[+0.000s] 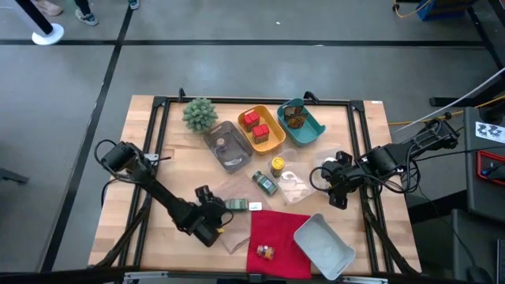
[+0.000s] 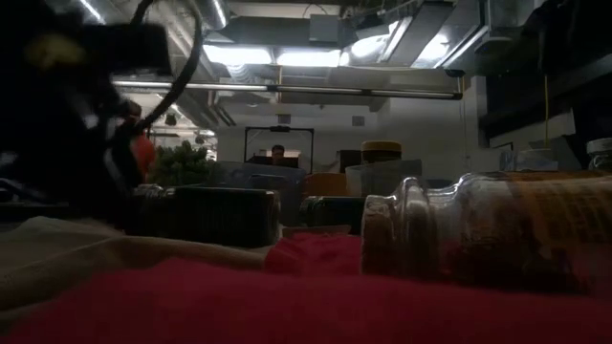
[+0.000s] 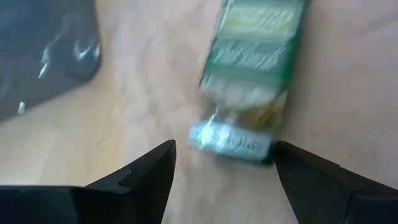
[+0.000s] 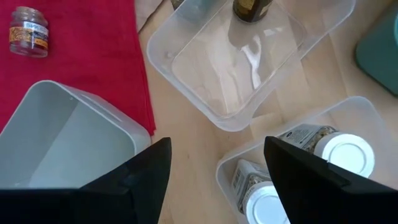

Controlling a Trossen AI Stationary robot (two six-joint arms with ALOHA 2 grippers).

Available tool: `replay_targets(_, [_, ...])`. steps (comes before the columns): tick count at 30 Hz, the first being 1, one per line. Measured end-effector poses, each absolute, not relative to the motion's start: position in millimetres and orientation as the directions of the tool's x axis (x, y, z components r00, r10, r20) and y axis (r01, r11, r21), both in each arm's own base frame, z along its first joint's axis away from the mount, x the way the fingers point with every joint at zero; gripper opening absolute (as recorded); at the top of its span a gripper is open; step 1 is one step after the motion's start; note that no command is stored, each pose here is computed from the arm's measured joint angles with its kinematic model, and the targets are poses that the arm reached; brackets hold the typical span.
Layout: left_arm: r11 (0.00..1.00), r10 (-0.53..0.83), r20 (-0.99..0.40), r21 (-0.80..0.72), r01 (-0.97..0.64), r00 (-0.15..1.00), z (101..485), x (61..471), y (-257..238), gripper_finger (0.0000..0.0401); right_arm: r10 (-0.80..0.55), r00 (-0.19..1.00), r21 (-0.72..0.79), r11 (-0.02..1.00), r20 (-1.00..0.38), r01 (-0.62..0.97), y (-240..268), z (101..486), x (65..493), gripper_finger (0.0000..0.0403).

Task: Sort spices by type
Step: Put the left green seasoning bottle into the gray bin

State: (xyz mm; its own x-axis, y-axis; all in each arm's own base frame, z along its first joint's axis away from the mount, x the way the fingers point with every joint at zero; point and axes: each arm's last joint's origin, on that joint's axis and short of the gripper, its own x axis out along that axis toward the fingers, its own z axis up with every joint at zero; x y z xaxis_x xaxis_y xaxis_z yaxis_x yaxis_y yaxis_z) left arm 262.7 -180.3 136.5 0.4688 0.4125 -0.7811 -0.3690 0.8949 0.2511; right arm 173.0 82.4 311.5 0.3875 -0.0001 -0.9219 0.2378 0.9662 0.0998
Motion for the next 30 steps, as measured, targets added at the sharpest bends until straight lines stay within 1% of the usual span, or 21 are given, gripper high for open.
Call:
replay_targets(4, [0.877,0.432,-0.774,0.241,-0.416,0.463,122.1,250.4,-176.7,0.0263,-0.015,0.394,0.088,0.966,-0.919,0.243,82.0,311.6,173.2,0.0255])
replay_targets(8, [0.876,0.448,-0.718,0.233,-0.422,0.533,114.5,244.5,-178.9,0.0263,-0.015,0.394,0.088,0.966,-0.919,0.243,82.0,311.6,173.2,0.0255])
replay_targets(13, [0.876,0.459,-0.665,0.229,-0.425,0.589,110.3,238.5,-183.2,0.0263,-0.014,0.397,0.09,0.966,-0.918,0.243,82.1,311.6,173.5,0.0255])
replay_targets(23, [0.89,0.44,-0.542,0.157,-0.428,0.716,99.2,220.7,-195.3,0.0263,-0.004,0.42,0.108,0.965,-0.907,0.241,83.2,312.4,175.8,0.0255])
replay_targets(30, [0.888,0.44,-0.49,0.115,-0.445,0.752,89.1,210.3,-191.2,0.0263,-0.004,0.42,0.107,0.965,-0.907,0.241,83.2,312.4,175.8,0.0255])
